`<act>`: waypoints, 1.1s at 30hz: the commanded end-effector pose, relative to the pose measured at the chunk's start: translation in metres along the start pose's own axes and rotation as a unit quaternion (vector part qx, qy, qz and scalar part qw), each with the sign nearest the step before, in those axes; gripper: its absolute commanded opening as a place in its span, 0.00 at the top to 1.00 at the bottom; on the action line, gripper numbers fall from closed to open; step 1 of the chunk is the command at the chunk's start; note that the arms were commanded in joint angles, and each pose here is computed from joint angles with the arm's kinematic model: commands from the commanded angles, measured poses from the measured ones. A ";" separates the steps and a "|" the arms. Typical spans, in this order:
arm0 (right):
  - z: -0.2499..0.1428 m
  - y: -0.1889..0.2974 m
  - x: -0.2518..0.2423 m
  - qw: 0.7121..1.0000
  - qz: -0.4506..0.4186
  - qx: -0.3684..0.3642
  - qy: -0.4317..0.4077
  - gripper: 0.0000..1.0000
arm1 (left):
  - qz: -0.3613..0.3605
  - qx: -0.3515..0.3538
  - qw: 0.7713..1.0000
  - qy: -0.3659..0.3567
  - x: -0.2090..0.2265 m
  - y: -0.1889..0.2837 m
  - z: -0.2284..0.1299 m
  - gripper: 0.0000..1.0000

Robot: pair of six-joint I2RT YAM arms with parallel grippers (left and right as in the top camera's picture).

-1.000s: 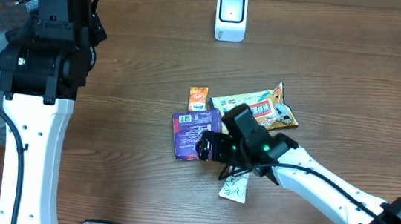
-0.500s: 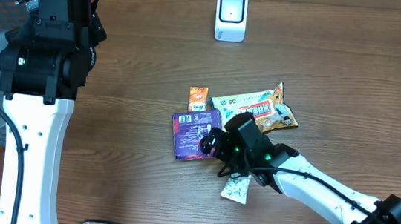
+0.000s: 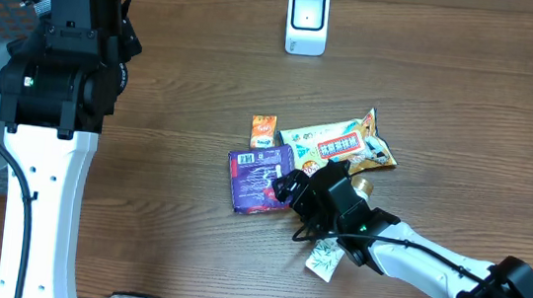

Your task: Scan the item barcode

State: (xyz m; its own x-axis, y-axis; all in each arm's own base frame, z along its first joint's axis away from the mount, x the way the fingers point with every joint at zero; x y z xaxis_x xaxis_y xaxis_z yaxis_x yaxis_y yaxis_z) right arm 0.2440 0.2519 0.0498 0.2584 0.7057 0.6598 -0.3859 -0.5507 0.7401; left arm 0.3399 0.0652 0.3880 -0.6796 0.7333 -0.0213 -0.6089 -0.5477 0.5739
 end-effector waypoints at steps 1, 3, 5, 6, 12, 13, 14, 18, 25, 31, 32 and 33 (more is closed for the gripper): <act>-0.011 -0.008 -0.006 1.000 -0.003 0.013 0.002 0.05 | 0.008 -0.008 1.000 0.007 0.003 0.001 0.005 0.00; -0.012 -0.011 -0.005 1.000 0.000 0.012 0.005 0.11 | 0.008 -0.008 1.000 0.007 0.003 0.001 0.005 0.00; -0.012 -0.014 -0.006 1.000 0.001 0.012 0.005 0.19 | 0.008 -0.008 1.000 0.007 0.003 0.001 0.005 0.00; -0.012 -0.016 -0.008 1.000 -0.001 0.013 0.005 0.25 | 0.008 -0.008 1.000 0.007 0.003 0.001 0.005 0.00; -0.011 -0.020 -0.003 0.999 0.015 0.010 0.042 0.70 | 0.008 -0.008 1.000 0.007 0.003 0.001 0.005 0.00; -0.011 -0.020 -0.001 0.998 0.019 0.009 0.055 0.74 | 0.008 -0.008 1.000 0.007 0.003 0.001 0.005 0.00; -0.010 -0.019 0.001 0.997 0.022 0.008 0.069 0.76 | 0.008 -0.008 1.000 0.007 0.003 0.001 0.005 0.00; -0.012 -0.018 0.005 0.995 0.033 0.012 0.098 0.80 | 0.008 -0.008 1.000 0.007 0.004 0.001 0.005 0.00; -0.012 -0.015 0.005 0.993 0.031 0.013 0.114 0.19 | 0.009 -0.005 1.000 0.006 0.002 -0.002 0.004 0.00; -0.012 -0.009 -0.016 0.998 -0.010 0.047 0.050 0.00 | 0.010 -0.005 1.000 0.005 0.002 -0.002 0.003 0.00; -0.011 -0.007 -0.019 0.998 -0.013 0.052 0.044 0.00 | 0.010 -0.005 1.000 0.005 0.002 -0.002 0.003 0.00; -0.011 -0.004 -0.021 0.998 -0.017 0.056 0.036 0.00 | 0.010 -0.004 1.000 0.005 0.002 -0.002 0.003 0.00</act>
State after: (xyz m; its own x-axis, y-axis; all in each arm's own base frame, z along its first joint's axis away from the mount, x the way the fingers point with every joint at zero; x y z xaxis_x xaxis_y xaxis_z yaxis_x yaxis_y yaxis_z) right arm 0.2400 0.2611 0.0474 0.1172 0.7384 0.6641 -0.3285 -0.6022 0.7276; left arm 0.3401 0.0652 0.3878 -0.6796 0.7333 -0.0207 -0.6084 -0.5477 0.5743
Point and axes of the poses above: each gripper's point midway between its finger pads, its own y axis back along the fingers, its own x axis along the line the jaws close on, z = x × y, the point moved 3 cm from there along y, back along the fingers, and after that the axes turned 6 degrees about y, right-handed, at the moved point
